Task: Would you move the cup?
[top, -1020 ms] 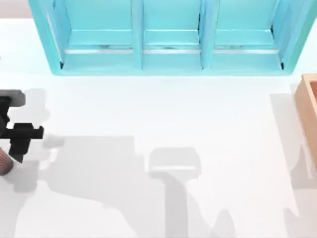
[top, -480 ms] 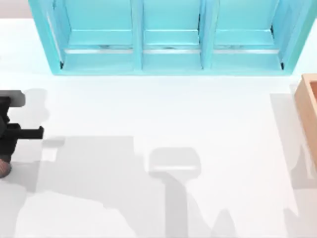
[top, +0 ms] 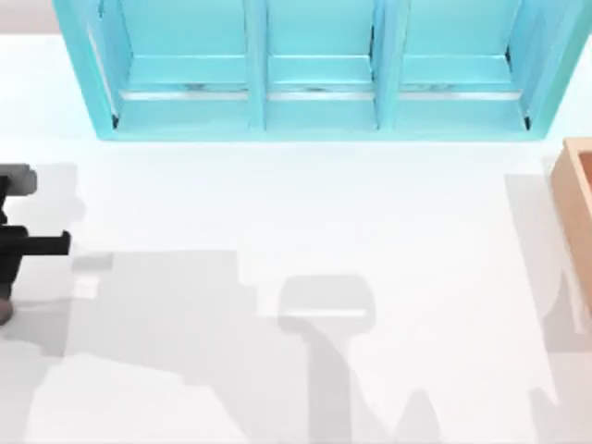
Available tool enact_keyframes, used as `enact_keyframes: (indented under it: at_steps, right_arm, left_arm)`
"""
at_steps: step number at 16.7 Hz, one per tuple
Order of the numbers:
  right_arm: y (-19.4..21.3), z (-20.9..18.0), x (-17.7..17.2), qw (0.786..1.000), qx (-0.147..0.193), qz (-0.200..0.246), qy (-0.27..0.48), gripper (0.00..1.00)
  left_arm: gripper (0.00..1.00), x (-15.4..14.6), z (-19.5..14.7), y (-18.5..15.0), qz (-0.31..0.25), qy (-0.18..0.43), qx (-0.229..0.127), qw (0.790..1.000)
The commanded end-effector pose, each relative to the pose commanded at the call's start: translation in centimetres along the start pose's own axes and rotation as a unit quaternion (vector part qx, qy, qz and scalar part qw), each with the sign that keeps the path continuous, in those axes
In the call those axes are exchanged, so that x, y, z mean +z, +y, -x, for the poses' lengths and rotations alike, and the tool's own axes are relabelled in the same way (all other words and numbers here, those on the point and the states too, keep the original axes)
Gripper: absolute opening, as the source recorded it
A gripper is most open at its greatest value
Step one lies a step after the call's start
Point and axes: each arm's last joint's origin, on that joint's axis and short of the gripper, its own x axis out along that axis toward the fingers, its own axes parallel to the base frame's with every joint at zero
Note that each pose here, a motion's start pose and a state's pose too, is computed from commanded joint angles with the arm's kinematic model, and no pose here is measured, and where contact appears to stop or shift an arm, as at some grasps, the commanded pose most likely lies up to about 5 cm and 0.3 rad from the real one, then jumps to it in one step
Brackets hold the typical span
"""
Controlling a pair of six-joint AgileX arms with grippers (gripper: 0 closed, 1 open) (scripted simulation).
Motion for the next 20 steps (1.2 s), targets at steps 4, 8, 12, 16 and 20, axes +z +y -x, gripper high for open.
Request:
enact_keyframes:
  at_steps: [4,8,12,16,20]
  right_arm:
    - [0.0,0.0,0.0,1.0,0.0,0.0,0.0,1.0]
    - [0.0,0.0,0.0,1.0,0.0,0.0,0.0,1.0]
    - [0.0,0.0,0.0,1.0,0.0,0.0,0.0,1.0]
    - [0.0,0.0,0.0,1.0,0.0,0.0,0.0,1.0]
    - [0.0,0.0,0.0,1.0,0.0,0.0,0.0,1.0]
  left_arm:
    - [0.0,0.9,1.4,5.8,0.016,-0.003,-0.008,1.0]
    - [0.0,0.7,3.1,13.2,0.027,-0.001,-0.018,0.999]
    - [0.0,-0.1,4.9,18.6,0.023,0.004,-0.028,0.999]
    - [0.0,-0.3,6.3,21.0,0.008,0.006,-0.033,0.999]
    - [0.0,-0.1,6.9,21.3,0.0,0.006,-0.034,0.999]
